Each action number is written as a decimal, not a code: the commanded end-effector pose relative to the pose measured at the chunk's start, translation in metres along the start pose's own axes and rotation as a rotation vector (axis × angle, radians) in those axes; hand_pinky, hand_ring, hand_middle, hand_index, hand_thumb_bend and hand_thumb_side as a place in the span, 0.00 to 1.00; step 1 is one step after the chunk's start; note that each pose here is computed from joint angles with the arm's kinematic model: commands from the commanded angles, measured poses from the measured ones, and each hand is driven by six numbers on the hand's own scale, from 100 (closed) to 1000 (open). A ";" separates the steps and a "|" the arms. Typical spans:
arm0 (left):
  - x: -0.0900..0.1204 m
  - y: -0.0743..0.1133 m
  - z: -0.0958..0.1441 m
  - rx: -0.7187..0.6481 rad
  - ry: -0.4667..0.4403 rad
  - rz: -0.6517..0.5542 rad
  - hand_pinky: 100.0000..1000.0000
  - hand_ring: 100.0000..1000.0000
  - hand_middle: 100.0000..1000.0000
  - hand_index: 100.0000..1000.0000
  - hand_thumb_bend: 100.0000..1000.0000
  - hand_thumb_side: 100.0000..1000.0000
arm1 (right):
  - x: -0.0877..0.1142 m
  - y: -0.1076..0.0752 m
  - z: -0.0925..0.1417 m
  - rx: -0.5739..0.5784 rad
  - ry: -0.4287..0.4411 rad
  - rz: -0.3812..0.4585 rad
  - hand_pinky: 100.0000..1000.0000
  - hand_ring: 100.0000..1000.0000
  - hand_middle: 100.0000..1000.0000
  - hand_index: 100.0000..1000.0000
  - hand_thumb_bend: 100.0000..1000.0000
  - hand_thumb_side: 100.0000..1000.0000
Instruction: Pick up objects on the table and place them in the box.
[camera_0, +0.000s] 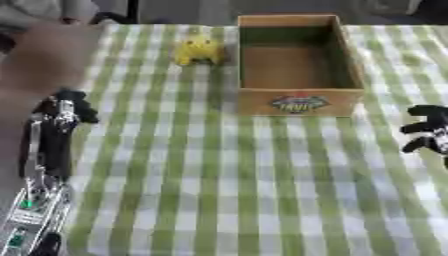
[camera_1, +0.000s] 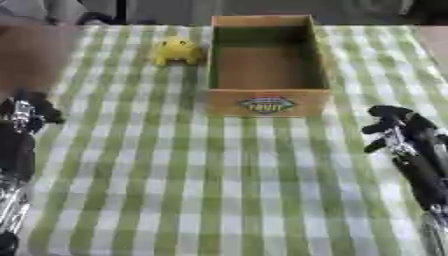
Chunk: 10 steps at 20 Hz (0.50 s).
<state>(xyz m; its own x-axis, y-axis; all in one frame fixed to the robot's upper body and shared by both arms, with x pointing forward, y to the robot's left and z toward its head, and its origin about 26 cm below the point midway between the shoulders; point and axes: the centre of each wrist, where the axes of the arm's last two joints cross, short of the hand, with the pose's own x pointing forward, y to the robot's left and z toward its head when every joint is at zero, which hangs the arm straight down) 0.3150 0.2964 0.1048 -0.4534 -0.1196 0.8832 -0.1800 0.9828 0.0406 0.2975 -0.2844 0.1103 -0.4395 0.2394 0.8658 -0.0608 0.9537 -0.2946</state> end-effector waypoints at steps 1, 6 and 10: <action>0.015 0.014 -0.015 -0.004 -0.051 -0.076 0.45 0.45 0.42 0.56 0.00 0.50 | 0.007 -0.005 -0.002 0.000 -0.024 0.013 0.41 0.61 0.70 0.74 0.00 0.60; 0.032 0.029 -0.044 -0.016 -0.097 -0.223 0.45 0.46 0.43 0.57 0.00 0.42 | 0.006 -0.004 -0.002 0.004 -0.023 0.012 0.41 0.61 0.70 0.74 0.00 0.60; 0.052 0.044 -0.078 -0.056 -0.126 -0.430 0.46 0.48 0.45 0.60 0.00 0.31 | 0.006 -0.004 -0.002 0.010 -0.023 0.013 0.41 0.61 0.70 0.74 0.00 0.60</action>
<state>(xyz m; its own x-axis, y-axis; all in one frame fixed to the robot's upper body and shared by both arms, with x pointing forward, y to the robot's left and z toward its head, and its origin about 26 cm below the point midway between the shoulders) 0.3518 0.3311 0.1739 -0.4657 -0.4523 0.7606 -0.2927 0.8899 0.3500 0.2974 -0.2844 0.1101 -0.4378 0.2392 0.8667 -0.0644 0.9531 -0.2956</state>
